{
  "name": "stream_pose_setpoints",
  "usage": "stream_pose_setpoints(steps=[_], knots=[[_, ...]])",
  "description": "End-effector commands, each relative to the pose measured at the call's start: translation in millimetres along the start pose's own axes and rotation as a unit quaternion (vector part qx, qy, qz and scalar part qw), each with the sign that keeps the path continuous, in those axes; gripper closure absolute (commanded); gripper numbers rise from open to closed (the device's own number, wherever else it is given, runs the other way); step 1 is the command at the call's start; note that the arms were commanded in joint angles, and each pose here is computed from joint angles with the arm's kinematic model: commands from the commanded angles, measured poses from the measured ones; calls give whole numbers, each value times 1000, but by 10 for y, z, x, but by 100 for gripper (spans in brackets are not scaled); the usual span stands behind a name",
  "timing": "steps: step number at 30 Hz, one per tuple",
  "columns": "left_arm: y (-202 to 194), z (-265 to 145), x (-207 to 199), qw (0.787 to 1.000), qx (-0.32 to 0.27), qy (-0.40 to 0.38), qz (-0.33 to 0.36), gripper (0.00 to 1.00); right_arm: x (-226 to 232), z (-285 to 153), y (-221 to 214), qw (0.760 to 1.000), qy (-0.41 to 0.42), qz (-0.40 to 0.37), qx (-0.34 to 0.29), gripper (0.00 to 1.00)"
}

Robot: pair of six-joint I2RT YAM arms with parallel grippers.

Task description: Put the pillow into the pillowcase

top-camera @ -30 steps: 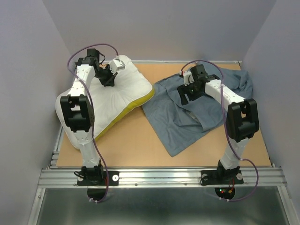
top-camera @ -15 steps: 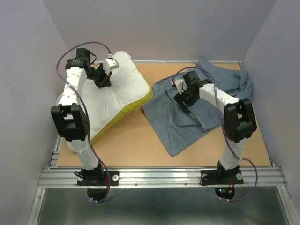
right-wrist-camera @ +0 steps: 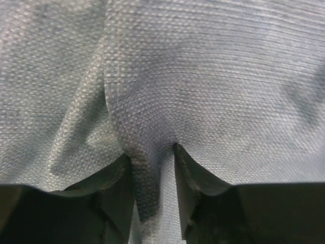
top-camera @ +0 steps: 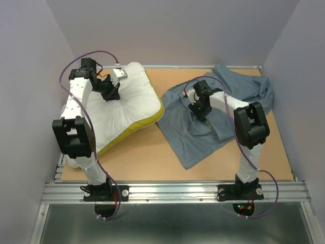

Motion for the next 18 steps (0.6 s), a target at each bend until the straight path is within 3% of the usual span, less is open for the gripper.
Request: stream_pose_setpoints(steps=[1,2,6,10,14,17,18], knots=[[154,-313,-133,998,-30,22,41,100,-232,-235,319,996,-68,26,-54,63],[152,-318,-151,999,-28,19,42,100,-240,-299,326,995,-70,30,-61,64],[106,-294,-232,998,-15,1,59,100,-276,-677,390,990,-91,44,-103,89],[58,-204,-371,997,-1,-19,72,100,-255,-871,392,986,-94,54,-125,89],[56,-46,-656,994,8,-65,85,100,-238,-885,319,986,-101,59,-118,97],[132,50,-864,990,8,-75,118,100,-216,-867,275,987,-100,59,-112,89],[111,74,-907,990,7,-81,112,100,-205,-842,248,988,-99,58,-106,97]])
Point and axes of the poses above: each gripper's point midway between its finger pads, its own z axis out along the fingers, its own x axis along the line the jaws close on, y = z × x, the point moved 6 cm from there along -z, back along the fingers, and after that the axes turned 11 degrees about -z, right-handed, at the moved point
